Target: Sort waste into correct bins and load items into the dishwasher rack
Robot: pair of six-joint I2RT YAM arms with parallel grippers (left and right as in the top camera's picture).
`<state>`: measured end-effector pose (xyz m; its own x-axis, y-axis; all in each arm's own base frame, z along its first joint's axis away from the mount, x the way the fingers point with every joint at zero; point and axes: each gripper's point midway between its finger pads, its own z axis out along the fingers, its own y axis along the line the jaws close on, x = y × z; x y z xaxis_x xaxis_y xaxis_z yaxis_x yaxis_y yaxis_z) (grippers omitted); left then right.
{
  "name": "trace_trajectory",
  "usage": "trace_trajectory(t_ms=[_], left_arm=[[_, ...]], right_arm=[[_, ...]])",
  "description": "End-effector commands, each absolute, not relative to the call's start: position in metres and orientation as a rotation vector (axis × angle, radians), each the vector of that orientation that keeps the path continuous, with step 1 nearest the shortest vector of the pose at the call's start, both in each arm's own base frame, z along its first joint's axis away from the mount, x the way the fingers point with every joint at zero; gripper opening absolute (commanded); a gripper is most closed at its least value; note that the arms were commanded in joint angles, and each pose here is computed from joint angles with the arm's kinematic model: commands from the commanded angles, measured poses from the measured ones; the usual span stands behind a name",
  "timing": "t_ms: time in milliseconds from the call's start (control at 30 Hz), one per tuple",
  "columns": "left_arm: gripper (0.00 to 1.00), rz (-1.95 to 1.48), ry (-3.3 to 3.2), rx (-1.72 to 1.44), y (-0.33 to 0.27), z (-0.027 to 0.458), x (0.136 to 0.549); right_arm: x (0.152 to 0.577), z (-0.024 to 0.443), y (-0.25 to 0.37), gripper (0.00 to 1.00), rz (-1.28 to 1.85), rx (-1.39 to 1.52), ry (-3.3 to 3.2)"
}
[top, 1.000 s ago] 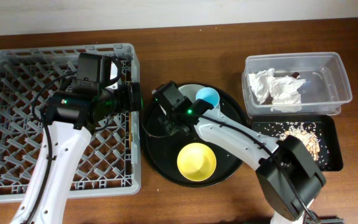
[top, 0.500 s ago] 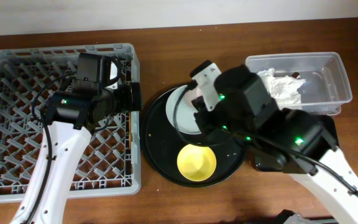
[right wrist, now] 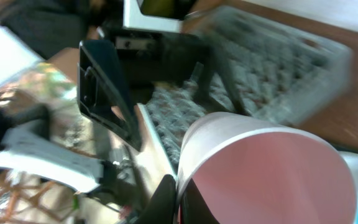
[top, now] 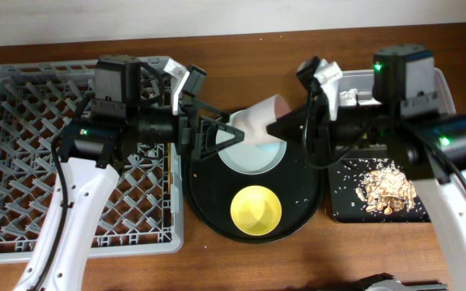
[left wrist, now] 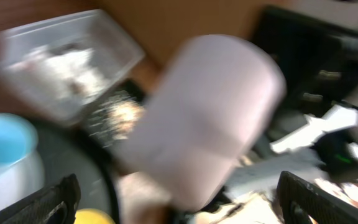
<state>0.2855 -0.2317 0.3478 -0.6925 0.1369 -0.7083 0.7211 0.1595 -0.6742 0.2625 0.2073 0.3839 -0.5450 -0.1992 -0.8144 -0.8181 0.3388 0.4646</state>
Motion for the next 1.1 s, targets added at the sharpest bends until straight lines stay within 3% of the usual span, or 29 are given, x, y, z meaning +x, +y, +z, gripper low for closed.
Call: trace_trajectory(t_ms=[0,100,133,333,400,467,533,733,900,1067], left_arm=[[0.99,-1.811,1.71,0.982,-0.232,0.384,0.252],[0.9,-1.813,1.71,0.982,-0.232,0.384,0.251],[0.82,-1.819,1.706,0.985,-0.232,0.384,0.25],[0.78,-1.833,1.694,0.992,-0.232,0.386,0.249],[0.7,-1.832,1.692,0.994,-0.232,0.386,0.249],[0.46,-1.818,1.675,1.007,-0.232,0.387,0.25],[0.41,-1.802,1.655,1.023,-0.232,0.389,0.251],[0.33,-1.765,1.65,1.013,-0.228,0.389,0.258],[0.3,-1.693,1.689,0.934,-0.212,0.386,0.276],[0.28,-1.317,2.084,0.551,-0.176,0.328,0.332]], right_arm=[[0.247,0.411,0.221,0.04,1.472,-1.034,1.703],[0.248,0.421,0.223,0.04,1.498,-1.087,1.601],[0.25,0.421,0.224,0.04,1.49,-1.092,1.592],[0.264,0.411,0.224,0.04,1.425,-1.065,1.645],[0.264,0.41,0.224,0.04,1.428,-1.062,1.65],[0.264,0.409,0.224,0.04,1.43,-1.058,1.658],[0.263,0.408,0.224,0.05,1.433,-1.055,1.665],[0.276,0.41,0.219,0.29,1.37,-1.03,1.662],[0.296,0.436,0.194,0.32,1.417,-0.904,1.642],[0.308,0.381,0.181,0.33,1.328,-0.63,2.015]])
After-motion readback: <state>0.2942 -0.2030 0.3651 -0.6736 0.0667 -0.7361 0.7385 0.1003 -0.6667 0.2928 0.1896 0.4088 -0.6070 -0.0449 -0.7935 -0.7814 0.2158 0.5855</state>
